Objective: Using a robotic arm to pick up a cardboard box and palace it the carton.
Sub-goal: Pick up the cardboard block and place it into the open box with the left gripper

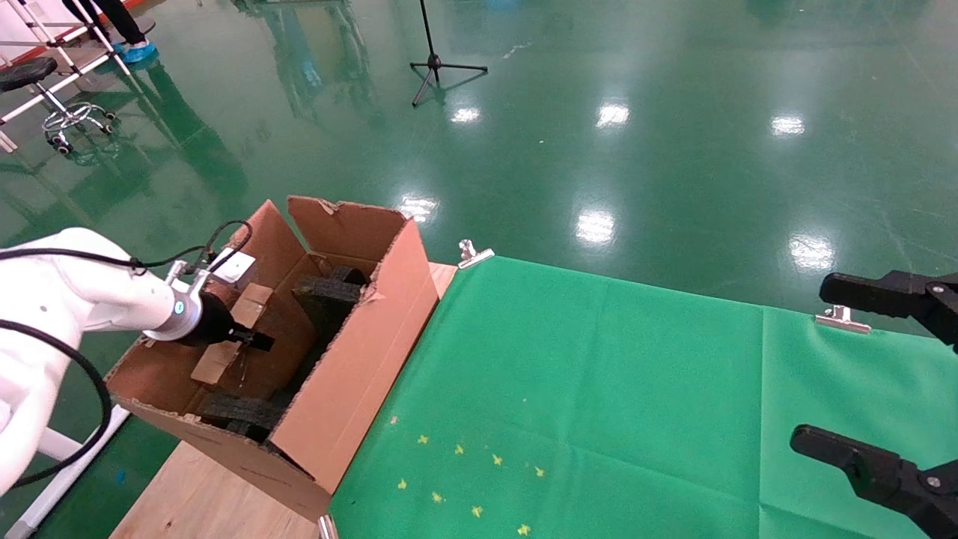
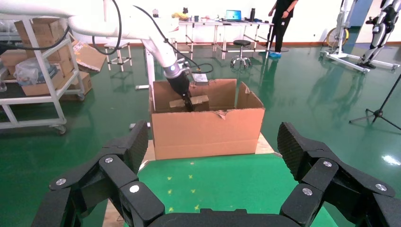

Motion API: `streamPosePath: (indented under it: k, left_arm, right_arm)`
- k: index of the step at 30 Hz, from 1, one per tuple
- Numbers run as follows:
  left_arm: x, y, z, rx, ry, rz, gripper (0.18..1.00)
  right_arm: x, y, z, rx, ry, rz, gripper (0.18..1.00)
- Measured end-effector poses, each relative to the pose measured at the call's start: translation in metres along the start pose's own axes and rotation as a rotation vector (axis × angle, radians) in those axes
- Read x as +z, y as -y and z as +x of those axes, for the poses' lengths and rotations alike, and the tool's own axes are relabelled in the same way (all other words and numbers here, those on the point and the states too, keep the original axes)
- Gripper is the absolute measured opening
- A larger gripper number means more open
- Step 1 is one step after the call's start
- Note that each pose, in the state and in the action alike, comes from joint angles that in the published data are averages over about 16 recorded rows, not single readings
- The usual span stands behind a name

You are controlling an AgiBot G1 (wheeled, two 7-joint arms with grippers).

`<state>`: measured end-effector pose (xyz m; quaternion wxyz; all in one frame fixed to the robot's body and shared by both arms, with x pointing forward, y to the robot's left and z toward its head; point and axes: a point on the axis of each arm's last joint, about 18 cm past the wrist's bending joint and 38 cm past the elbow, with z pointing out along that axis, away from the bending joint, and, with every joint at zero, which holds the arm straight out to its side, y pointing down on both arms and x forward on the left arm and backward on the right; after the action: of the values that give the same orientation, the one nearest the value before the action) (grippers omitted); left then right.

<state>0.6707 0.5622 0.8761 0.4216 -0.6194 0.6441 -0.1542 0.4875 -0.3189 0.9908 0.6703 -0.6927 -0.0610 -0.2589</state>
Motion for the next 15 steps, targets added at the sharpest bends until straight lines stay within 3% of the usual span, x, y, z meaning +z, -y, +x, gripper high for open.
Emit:
streamPosePath:
  k: [15]
  left_arm:
    - [0.0062, -0.0046, 0.0059, -0.034, -0.014, 0.011, 0.300]
  right_arm:
    - [-0.0001, 0.0000, 0.0001, 0.000, -0.001, 0.000, 1.001]
